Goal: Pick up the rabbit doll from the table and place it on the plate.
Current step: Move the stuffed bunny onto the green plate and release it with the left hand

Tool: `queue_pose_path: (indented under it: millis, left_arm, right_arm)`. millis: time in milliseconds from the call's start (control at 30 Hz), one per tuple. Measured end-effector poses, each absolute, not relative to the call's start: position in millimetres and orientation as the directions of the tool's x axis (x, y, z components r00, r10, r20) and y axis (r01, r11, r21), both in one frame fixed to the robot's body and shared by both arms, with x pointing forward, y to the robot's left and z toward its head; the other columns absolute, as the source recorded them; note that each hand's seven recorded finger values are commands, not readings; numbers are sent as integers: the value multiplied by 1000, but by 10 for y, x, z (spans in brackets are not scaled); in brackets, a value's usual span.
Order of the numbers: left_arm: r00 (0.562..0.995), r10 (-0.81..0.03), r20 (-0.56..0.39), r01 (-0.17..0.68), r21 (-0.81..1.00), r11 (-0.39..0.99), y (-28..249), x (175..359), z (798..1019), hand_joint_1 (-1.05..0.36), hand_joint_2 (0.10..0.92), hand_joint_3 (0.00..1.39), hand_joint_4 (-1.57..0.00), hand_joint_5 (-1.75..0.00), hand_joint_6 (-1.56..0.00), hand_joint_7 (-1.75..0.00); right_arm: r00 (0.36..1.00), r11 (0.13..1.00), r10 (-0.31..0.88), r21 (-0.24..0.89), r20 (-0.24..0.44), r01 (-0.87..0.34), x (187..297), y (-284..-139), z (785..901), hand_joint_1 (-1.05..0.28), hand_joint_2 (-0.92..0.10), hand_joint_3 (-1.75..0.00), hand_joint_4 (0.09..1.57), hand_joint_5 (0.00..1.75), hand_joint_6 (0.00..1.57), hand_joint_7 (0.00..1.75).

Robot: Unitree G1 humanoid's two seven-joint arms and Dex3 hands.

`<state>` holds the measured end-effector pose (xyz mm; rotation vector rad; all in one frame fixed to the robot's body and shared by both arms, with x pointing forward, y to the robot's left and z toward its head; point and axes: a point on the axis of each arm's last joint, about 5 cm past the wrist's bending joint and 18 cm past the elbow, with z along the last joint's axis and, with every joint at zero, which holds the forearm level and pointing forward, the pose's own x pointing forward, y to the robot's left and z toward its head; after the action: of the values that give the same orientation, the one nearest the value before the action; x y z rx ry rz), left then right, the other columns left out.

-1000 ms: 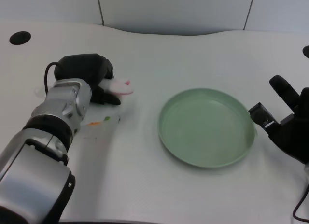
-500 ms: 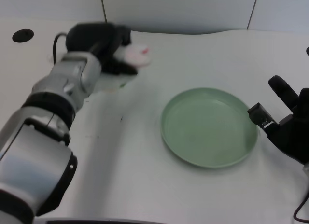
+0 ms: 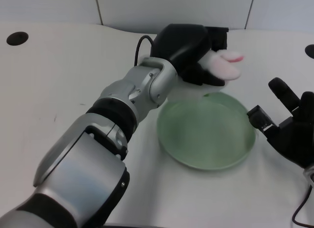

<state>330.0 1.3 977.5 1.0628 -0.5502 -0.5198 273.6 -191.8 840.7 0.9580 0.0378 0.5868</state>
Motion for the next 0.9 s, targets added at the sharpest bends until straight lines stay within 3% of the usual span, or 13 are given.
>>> queue_pose_path:
  millis: [233, 433, 533, 567, 600, 633, 700, 733, 800, 900]
  left_arm:
    - [752, -650, 114, 204, 896, 394, -36, 3195, 9568, -204, 907, 79, -955, -1746, -680, -1746]
    - [751, -658, 59, 259, 890, 376, -64, 3138, 9466, -257, 916, 102, -911, -1746, -680, -1746]
    - [750, -661, -21, 328, 880, 344, -60, 3090, 9355, -324, 920, 117, -876, -1746, -656, -1746]
    - [750, -660, -46, 346, 878, 332, -56, 3076, 9322, -404, 921, 118, -704, -1695, -576, -1618]
    - [750, -657, -75, 361, 879, 312, -48, 3066, 9290, -510, 921, 134, -531, -1373, -554, -1154]
    - [747, -656, -105, 372, 884, 283, -39, 3061, 9268, -573, 921, 157, -438, -1171, -534, -885]
    - [740, -654, -160, 392, 892, 225, -17, 3066, 9248, -726, 921, 247, -273, -590, -439, -308]
    - [736, -651, -185, 400, 895, 198, -5, 3070, 9243, -802, 921, 326, -178, -381, -350, -132]
    - [729, -646, -226, 400, 907, 134, 10, 3073, 9229, -885, 921, 472, -43, -190, -175, -28]
    - [730, -633, -256, 390, 917, 79, 33, 3081, 9216, -940, 921, 583, -5, -51, -69, -11]
  right_arm:
    - [837, 424, 493, 776, 236, -468, 2736, -1916, 8407, -670, -921, -319, 609, 1746, 699, 1459]
    - [837, 422, 493, 776, 237, -468, 2735, -1913, 8406, -666, -921, -340, 617, 1746, 708, 1419]
    - [837, 419, 492, 778, 240, -469, 2736, -1902, 8405, -663, -921, -344, 614, 1746, 709, 1415]
    - [837, 418, 491, 778, 242, -470, 2737, -1900, 8406, -660, -921, -339, 607, 1746, 700, 1424]
    - [837, 417, 490, 778, 243, -470, 2737, -1898, 8407, -662, -921, -329, 605, 1746, 683, 1455]
    - [837, 417, 489, 778, 244, -470, 2738, -1898, 8408, -663, -921, -326, 604, 1746, 676, 1466]
    - [837, 417, 489, 777, 246, -472, 2742, -1897, 8413, -664, -921, -327, 597, 1746, 655, 1489]
    - [837, 417, 489, 777, 247, -472, 2743, -1896, 8415, -664, -921, -335, 593, 1746, 643, 1504]
    - [837, 417, 488, 777, 247, -472, 2743, -1896, 8415, -662, -921, -345, 589, 1746, 630, 1520]
    - [837, 411, 489, 780, 247, -471, 2742, -1894, 8414, -659, -921, -340, 588, 1746, 626, 1529]
